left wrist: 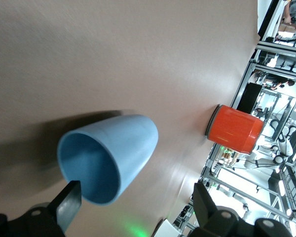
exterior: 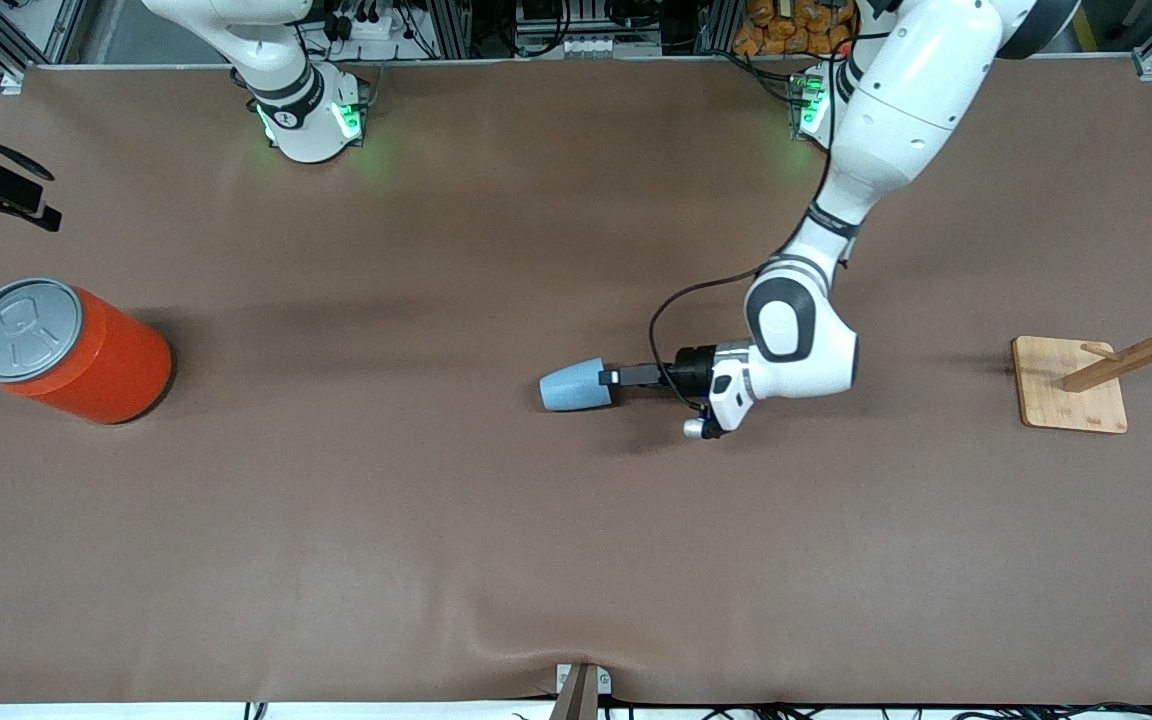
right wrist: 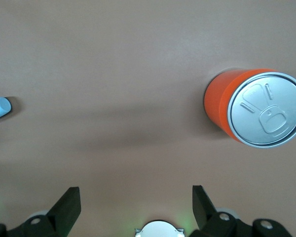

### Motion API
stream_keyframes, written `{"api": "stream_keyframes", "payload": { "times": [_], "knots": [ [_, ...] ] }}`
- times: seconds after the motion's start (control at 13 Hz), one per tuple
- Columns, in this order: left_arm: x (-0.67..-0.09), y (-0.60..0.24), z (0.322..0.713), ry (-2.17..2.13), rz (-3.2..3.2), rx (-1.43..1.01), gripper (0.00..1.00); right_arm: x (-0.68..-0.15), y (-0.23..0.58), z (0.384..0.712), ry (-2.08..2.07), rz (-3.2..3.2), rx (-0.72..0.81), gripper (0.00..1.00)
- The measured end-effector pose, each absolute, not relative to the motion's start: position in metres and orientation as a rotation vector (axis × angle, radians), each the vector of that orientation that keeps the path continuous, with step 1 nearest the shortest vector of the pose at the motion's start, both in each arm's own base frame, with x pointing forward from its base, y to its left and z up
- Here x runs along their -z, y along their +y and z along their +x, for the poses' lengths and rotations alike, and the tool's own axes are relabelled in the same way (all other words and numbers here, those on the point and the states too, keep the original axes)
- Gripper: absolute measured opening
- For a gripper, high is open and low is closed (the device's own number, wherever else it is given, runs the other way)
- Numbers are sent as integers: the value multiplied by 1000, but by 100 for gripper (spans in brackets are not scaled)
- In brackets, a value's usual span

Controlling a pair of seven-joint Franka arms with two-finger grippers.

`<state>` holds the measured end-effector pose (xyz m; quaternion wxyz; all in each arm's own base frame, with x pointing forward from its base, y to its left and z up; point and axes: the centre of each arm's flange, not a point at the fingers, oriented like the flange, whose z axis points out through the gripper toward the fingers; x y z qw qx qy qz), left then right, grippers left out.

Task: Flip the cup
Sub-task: 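Reach the left gripper to the cup's base and close on it, then lift the blue cup with the left gripper and rotate it opening-up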

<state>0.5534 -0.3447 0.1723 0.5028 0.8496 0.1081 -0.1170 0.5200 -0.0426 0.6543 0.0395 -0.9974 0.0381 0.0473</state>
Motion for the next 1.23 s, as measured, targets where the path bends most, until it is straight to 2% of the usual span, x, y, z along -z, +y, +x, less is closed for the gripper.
{"api": "stream_keyframes", "payload": {
  "times": [0.38,0.61,0.92,1.0,1.23],
  "knots": [
    [-176,-350,555,286,2023,273,100,-651,-16,527,62,-3064,-133,100],
    [-173,-360,557,286,2009,275,100,-635,-16,544,68,-3066,-116,100],
    [-152,-368,555,268,2015,285,100,-637,-34,543,119,-3064,-105,100],
    [-149,-371,557,265,2012,283,91,-639,-42,542,141,-3062,-98,100],
    [-157,-375,570,251,1999,254,54,-640,-59,541,170,-3065,-88,100]
  ]
}}
